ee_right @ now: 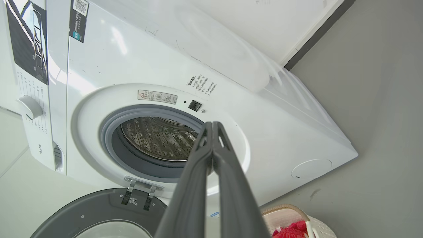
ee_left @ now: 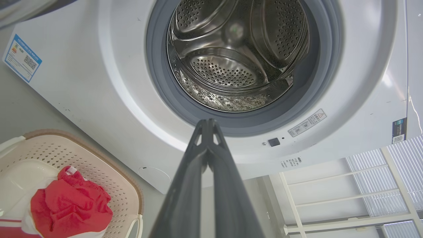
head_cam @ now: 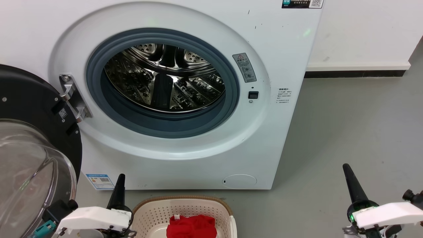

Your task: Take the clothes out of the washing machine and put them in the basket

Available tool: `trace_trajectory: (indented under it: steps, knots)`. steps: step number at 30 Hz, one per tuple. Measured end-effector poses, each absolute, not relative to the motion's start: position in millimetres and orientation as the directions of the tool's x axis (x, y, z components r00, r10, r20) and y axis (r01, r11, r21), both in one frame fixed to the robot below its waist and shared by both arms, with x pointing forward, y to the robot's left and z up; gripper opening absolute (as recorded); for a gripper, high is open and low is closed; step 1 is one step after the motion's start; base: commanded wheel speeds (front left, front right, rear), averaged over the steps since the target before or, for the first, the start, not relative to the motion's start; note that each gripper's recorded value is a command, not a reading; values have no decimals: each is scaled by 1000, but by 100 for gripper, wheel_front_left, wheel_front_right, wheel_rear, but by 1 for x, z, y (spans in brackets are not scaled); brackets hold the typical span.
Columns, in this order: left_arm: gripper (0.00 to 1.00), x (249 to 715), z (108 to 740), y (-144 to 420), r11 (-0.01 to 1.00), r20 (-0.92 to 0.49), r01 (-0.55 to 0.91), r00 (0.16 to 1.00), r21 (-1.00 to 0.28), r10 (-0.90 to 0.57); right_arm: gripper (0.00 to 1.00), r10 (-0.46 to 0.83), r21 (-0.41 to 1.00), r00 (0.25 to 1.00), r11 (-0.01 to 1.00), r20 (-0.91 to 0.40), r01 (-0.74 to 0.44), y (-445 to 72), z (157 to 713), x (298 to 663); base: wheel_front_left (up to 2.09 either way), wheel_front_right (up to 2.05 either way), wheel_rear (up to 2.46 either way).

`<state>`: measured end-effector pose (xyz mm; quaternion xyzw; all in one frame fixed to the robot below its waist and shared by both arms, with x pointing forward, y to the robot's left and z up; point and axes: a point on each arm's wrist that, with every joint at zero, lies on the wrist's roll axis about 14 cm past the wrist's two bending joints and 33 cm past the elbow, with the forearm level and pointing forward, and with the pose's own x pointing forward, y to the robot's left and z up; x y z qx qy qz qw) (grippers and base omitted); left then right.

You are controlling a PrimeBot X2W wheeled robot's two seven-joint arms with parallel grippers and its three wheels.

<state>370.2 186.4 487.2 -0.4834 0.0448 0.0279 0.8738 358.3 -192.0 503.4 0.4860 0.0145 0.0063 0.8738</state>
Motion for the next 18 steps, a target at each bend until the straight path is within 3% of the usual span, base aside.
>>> trace_trajectory:
  steps: [18]
  knots:
    - [0,376,491,190,358,-89,-81,996,-930,-5,0,17,933,1000,359,-17,9,-195,504,368,0,0,0]
